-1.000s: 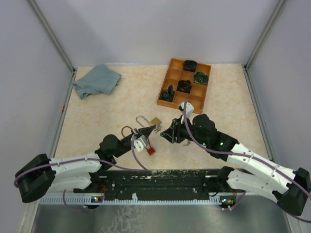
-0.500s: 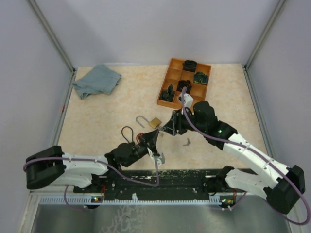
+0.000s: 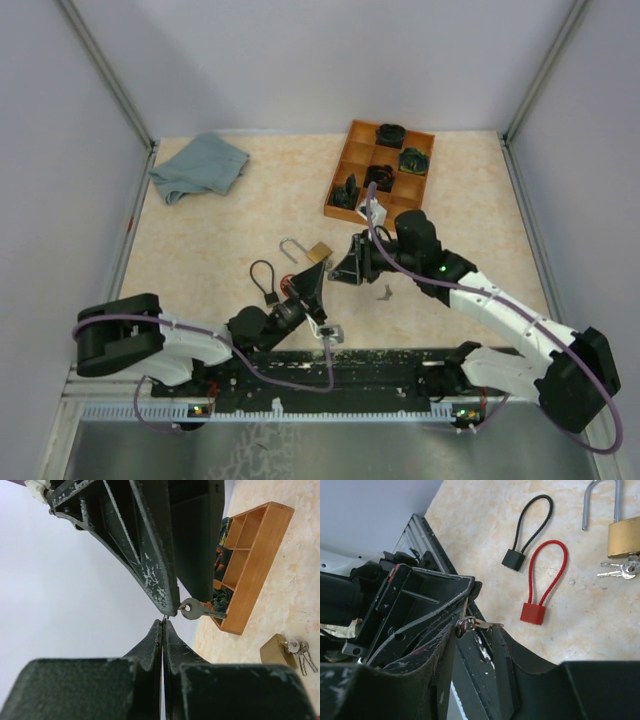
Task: Unlock with the key
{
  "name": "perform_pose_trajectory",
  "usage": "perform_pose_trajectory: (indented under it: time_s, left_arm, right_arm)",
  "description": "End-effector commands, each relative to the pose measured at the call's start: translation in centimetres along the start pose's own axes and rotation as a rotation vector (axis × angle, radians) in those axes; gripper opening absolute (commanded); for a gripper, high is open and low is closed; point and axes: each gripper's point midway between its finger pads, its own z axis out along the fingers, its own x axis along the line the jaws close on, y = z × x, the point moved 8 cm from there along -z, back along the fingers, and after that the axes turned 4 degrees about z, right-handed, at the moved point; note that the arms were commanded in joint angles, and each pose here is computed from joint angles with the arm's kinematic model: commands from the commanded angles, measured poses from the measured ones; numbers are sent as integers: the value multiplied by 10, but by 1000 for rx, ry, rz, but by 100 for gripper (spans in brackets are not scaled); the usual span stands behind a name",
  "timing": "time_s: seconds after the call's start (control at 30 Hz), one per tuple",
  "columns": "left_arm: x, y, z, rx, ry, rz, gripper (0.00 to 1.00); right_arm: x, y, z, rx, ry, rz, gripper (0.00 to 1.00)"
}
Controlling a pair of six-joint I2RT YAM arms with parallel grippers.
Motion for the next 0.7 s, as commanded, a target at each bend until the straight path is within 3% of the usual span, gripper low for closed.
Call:
perform_pose_trajectory:
  time_s: [0.0,0.67]
  left_arm:
    - [11,3,-2,-21,65,-35,0]
    - [12,9,-6,-44,52,-42,0]
  right_arm:
    - [9,6,0,-39,93,-28,35]
    - [15,21,-5,-162,125,-73,39]
